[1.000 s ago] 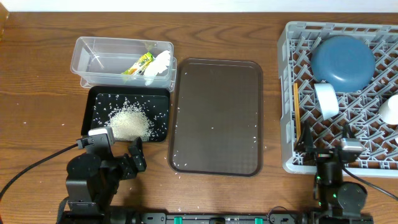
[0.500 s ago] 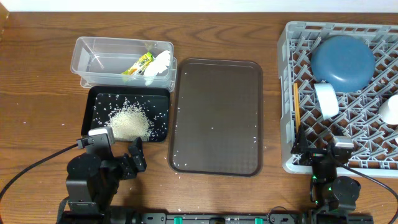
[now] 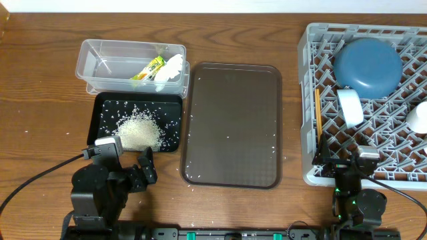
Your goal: Sort waste into correct bins and load items into the dishwasher rack
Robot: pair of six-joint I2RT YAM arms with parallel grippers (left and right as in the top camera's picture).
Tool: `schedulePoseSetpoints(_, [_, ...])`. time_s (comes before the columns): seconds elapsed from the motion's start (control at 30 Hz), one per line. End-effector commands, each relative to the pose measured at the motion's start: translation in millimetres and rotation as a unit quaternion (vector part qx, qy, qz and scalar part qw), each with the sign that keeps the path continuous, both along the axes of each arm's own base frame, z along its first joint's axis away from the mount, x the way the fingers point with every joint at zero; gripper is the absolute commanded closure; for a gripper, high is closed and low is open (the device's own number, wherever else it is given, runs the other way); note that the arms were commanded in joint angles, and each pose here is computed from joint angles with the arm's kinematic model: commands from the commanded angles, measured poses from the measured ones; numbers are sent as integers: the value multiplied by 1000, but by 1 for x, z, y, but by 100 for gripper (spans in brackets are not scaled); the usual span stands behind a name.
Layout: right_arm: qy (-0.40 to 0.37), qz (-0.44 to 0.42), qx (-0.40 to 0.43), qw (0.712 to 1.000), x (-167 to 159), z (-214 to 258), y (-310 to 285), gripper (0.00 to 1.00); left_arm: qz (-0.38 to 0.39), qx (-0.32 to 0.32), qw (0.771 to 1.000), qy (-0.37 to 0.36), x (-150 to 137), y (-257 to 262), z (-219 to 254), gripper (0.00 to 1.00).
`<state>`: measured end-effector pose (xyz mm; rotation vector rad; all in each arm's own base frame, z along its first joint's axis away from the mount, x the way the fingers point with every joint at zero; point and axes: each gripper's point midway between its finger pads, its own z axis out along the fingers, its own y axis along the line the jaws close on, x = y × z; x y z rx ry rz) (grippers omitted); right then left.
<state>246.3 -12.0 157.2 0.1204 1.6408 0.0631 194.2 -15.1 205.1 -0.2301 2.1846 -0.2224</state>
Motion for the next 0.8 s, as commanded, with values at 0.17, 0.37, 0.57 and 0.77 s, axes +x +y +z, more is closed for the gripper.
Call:
schedulePoseSetpoints(0.17, [-1, 8, -2, 1000, 0, 0, 4, 1, 4, 6, 1000, -4, 0, 2, 2, 7])
schedulePoseSetpoints(0.37, [-1, 8, -2, 1000, 0, 0, 4, 1, 4, 6, 1000, -4, 0, 2, 2, 7])
schedulePoseSetpoints(0.57, [-1, 8, -2, 1000, 0, 0, 4, 1, 23, 22, 999, -10, -14, 12, -8, 7])
schedulePoseSetpoints(0.77, [-1, 8, -2, 1000, 0, 0, 4, 1, 46, 25, 996, -78, -6, 20, -30, 6])
